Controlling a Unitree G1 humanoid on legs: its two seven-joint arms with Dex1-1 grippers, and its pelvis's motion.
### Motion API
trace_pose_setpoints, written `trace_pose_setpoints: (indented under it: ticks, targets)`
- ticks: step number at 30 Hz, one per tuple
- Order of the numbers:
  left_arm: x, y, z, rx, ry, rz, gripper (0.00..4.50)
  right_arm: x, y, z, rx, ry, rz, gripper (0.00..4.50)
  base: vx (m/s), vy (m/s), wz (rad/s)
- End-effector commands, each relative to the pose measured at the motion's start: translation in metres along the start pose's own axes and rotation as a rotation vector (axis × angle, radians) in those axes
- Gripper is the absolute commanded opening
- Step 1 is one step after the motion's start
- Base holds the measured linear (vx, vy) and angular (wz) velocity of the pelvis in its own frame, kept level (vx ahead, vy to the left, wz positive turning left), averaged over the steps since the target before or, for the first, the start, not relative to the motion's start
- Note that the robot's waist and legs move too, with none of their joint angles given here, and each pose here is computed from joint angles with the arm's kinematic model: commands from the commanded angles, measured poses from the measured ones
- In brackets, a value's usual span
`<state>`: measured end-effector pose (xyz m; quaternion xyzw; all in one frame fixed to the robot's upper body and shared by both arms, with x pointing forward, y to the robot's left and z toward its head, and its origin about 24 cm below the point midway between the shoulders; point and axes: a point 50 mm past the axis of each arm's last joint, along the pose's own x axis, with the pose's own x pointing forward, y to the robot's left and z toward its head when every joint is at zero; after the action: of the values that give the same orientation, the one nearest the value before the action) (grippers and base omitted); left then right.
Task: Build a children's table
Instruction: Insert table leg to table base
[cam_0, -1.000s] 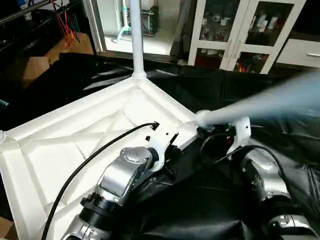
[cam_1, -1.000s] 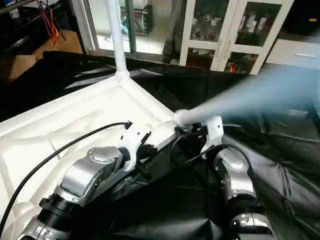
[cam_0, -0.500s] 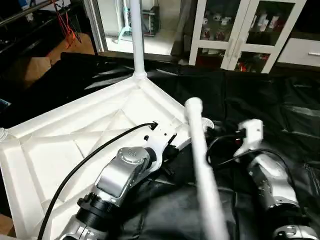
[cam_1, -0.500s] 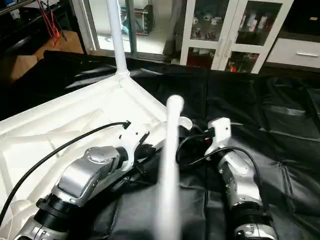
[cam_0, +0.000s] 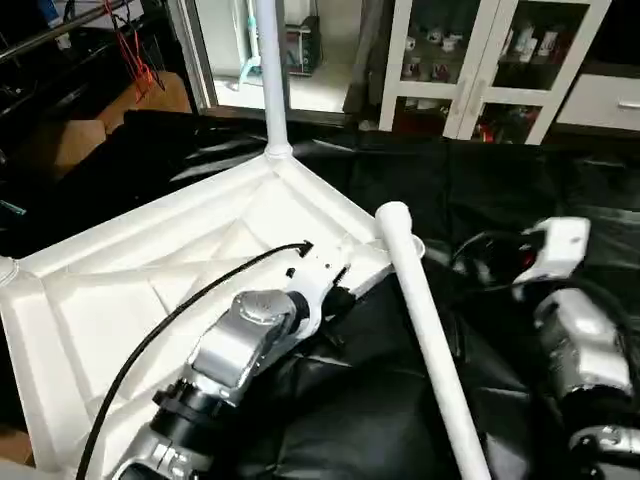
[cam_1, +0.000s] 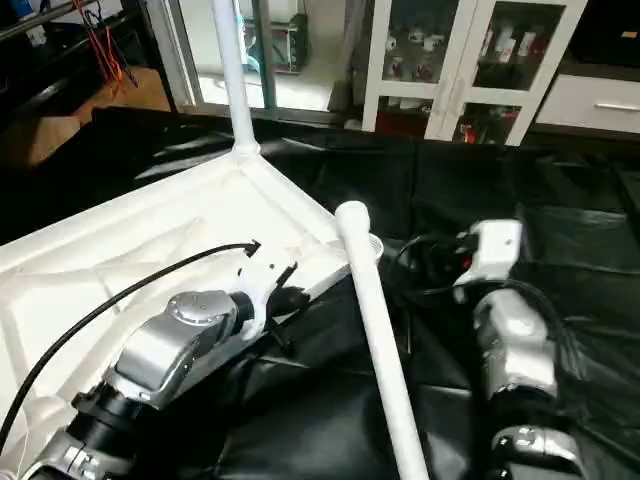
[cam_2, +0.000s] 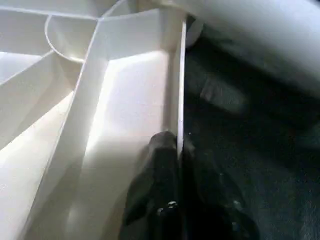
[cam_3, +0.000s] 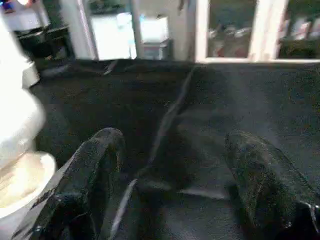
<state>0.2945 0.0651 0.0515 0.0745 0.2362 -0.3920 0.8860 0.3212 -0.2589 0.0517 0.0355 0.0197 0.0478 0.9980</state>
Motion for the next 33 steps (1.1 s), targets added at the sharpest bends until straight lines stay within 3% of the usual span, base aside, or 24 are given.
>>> trace_pose_setpoints:
  ticks: [1, 4, 8, 15, 20, 22, 23, 26, 28, 32, 33]
  targets:
    - [-0.009, 0.016, 0.005, -0.018, -0.057, 0.042, 0.58, 0.003, -0.008, 0.010, -0.004, -0.014, -0.045, 3.56, 0.000, 0.000, 0.00]
    - [-0.015, 0.024, 0.011, 0.015, -0.097, 0.017, 0.83, 0.007, -0.010, 0.021, -0.011, -0.013, -0.064, 3.56, 0.000, 0.000, 0.00]
    - [-0.023, 0.036, 0.005, 0.081, -0.060, 0.011, 1.20, 0.013, 0.004, 0.034, 0.007, -0.037, 0.009, 3.56, 0.000, 0.000, 0.00]
    - [-0.032, 0.041, -0.002, 0.070, -0.016, -0.020, 1.67, 0.019, 0.021, 0.040, -0.022, 0.042, 0.067, 3.56, 0.000, 0.000, 0.00]
    - [-0.036, 0.046, 0.008, 0.052, -0.059, -0.004, 2.14, 0.019, 0.030, 0.051, 0.029, 0.039, 0.159, 3.72, 0.000, 0.000, 0.00]
    - [-0.040, 0.049, 0.029, 0.028, -0.181, 0.024, 2.24, 0.017, 0.032, 0.063, -0.013, 0.024, 0.175, 3.89, 0.000, 0.000, 0.00]
    - [-0.045, 0.047, 0.040, 0.049, -0.247, 0.014, 2.34, 0.013, 0.035, 0.070, -0.050, 0.035, 0.205, 3.91, 0.000, 0.000, 0.00]
    - [-0.049, 0.045, 0.047, 0.068, -0.287, 0.004, 2.59, 0.011, 0.038, 0.074, -0.073, 0.049, 0.226, 4.31, 0.000, 0.000, 0.00]
    - [-0.060, 0.032, 0.049, 0.138, -0.327, -0.043, 2.60, -0.003, 0.046, 0.076, -0.090, 0.181, 0.299, 4.35, 0.000, 0.000, 0.00]
    - [-0.071, 0.017, 0.047, 0.181, -0.341, -0.075, 2.61, -0.015, 0.057, 0.081, -0.063, 0.284, 0.349, 4.43, 0.000, 0.000, 0.00]
    - [-0.077, 0.007, 0.045, 0.171, -0.338, -0.116, 2.61, -0.019, 0.066, 0.086, -0.014, 0.327, 0.376, 4.43, 0.000, 0.000, 0.00]
